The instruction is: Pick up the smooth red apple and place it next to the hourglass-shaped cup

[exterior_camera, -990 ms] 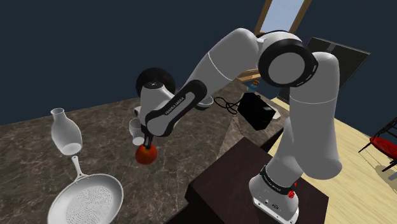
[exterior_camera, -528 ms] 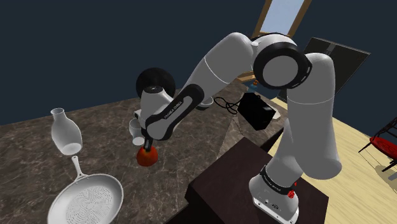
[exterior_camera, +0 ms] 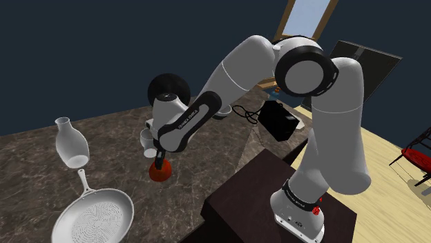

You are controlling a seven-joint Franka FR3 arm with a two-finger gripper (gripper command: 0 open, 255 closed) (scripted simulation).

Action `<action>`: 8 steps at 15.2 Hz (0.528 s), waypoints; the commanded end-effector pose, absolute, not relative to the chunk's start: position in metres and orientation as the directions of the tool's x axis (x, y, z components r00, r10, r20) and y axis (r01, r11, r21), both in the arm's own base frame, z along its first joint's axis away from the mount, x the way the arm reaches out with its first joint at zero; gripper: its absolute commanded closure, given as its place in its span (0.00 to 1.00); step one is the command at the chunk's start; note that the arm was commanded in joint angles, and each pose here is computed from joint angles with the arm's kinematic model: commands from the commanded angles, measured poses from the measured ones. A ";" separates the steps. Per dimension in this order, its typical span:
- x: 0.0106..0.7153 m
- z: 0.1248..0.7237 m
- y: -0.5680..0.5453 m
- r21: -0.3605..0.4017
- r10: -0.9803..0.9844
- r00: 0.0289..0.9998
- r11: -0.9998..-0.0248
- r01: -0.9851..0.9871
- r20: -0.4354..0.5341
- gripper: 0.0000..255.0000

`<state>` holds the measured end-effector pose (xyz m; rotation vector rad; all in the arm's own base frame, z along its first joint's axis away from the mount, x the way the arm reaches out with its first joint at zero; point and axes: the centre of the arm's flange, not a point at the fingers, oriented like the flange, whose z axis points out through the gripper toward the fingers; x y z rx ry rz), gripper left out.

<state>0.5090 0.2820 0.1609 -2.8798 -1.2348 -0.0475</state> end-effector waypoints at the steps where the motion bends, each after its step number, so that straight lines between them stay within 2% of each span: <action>1: 0.509 0.161 0.282 0.005 0.724 0.689 -0.689 0.724 0.031 0.00; 5: 0.508 0.211 0.281 0.005 0.724 0.689 -0.689 0.724 0.031 0.00; 8: 0.508 0.211 0.281 0.005 0.724 0.689 -0.689 0.724 0.031 0.00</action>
